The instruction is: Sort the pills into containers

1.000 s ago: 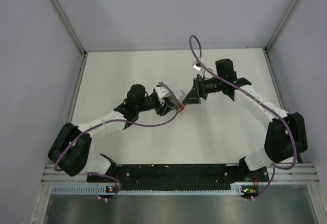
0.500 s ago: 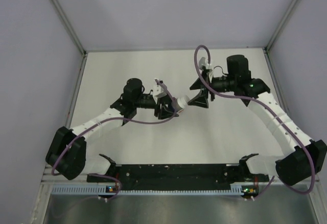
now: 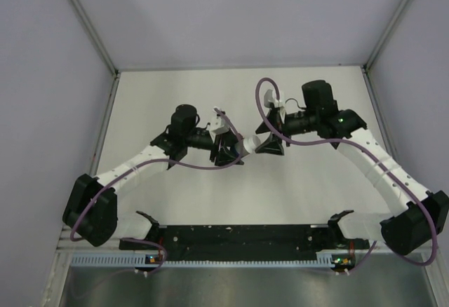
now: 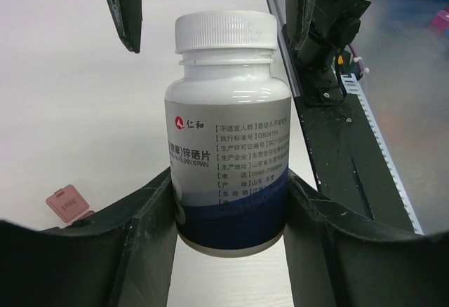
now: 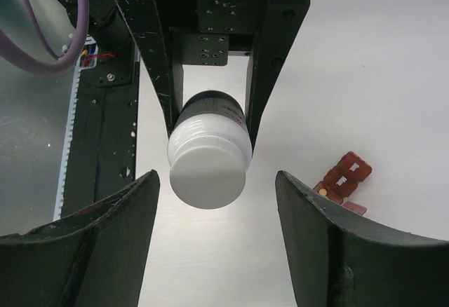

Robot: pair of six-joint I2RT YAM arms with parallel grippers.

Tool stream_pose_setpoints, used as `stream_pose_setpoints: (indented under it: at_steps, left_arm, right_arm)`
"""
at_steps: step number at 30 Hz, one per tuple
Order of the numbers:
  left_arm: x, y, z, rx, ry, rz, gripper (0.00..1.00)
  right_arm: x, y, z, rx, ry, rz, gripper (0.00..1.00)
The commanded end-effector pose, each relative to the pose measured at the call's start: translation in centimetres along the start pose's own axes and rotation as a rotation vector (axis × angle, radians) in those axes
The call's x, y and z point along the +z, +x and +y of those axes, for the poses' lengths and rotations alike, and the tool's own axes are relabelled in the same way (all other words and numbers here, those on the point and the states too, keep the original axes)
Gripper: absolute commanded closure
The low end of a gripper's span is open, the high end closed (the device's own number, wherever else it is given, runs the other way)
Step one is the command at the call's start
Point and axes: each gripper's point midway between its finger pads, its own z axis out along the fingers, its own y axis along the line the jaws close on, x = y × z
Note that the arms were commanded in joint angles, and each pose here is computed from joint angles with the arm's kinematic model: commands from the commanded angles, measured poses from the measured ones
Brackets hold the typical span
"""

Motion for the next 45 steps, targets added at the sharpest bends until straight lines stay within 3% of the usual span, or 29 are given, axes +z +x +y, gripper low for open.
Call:
stream_pose_setpoints:
  at_steps: [1,14,22,32,45]
  left_arm:
    - [0.0,-1.7,-0.3,0.059,0.034,-0.021,1.00]
    - [0.1,-1.6,0.0,0.056,0.030,-0.016,1.00]
    - [0.0,-1.5,1.2,0.072,-0.043,-0.003,1.00]
    - [-1.6,-3.2,6.8,0.155,-0.378,0.008,1.00]
    - [-5.3,-2.9,12.7,0.243,-0.803,0.140,1.00]
  right_arm:
    - [-0.3,-2.6,0.4,-0.082,-0.019,-0.044,0.35]
    - [0.6,-1.8,0.5,-0.048,-0.046,-0.038,0.47]
    - [1.0,-1.4,0.1,0.014,-0.042,-0.036,0.81]
    - [3.3,1.0,-3.5,0.270,0.034,-0.007,0.98]
    - [5.7,5.4,-8.7,0.616,0.139,0.066,0.99]
